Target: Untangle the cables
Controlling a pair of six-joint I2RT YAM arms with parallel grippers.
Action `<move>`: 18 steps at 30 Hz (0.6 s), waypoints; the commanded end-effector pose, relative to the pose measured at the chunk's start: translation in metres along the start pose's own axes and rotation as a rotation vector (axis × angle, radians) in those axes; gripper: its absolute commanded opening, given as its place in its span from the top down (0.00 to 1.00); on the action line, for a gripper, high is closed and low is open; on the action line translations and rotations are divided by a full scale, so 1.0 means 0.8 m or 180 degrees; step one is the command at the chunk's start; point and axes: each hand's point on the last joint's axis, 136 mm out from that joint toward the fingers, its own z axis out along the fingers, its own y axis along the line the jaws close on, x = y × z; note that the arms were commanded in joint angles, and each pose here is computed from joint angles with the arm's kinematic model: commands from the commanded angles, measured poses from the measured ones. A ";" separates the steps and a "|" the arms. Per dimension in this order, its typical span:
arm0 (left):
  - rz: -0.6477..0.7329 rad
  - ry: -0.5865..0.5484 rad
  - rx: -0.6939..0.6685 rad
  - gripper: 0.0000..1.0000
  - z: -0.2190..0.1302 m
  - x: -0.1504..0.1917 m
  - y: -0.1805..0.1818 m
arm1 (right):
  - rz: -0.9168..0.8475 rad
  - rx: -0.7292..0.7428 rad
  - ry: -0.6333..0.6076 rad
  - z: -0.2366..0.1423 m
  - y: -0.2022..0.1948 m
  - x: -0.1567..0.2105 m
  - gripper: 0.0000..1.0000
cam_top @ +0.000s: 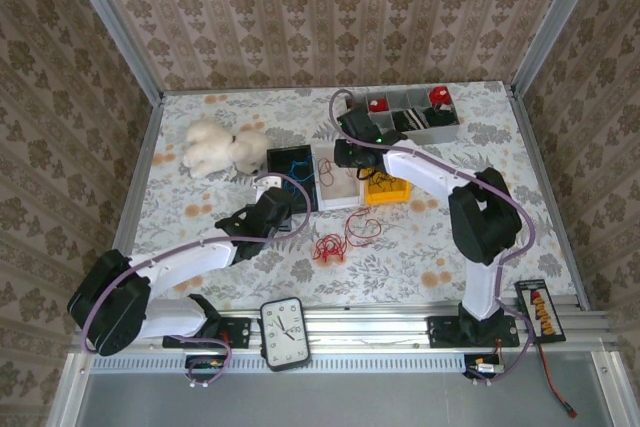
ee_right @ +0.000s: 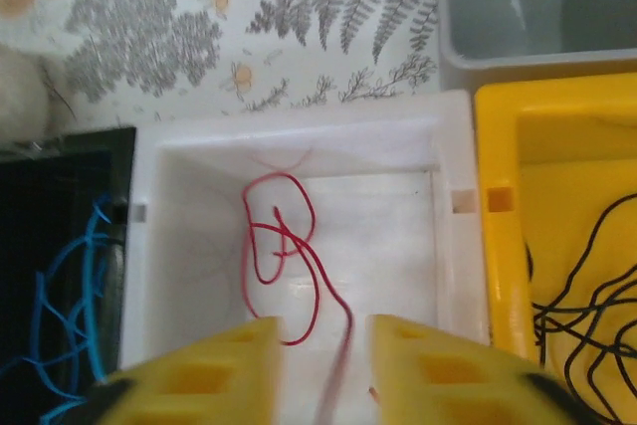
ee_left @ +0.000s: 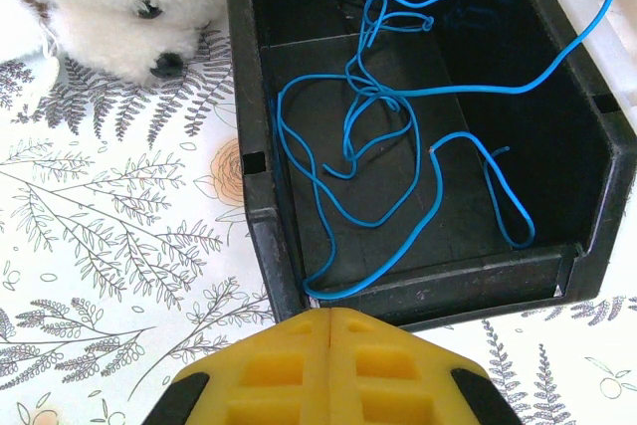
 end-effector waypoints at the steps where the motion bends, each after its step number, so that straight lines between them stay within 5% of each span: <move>1: 0.0009 0.0011 -0.0064 1.00 -0.004 0.006 0.011 | -0.0072 0.0104 -0.0067 -0.016 -0.001 -0.004 0.54; 9: 0.0046 0.0013 0.0043 1.00 -0.001 0.005 0.001 | -0.0099 0.0224 -0.0392 -0.076 -0.023 -0.001 0.44; 18: 0.0172 0.0065 0.0166 1.00 0.006 0.004 -0.016 | -0.0136 0.0269 0.0193 -0.073 -0.046 0.131 0.43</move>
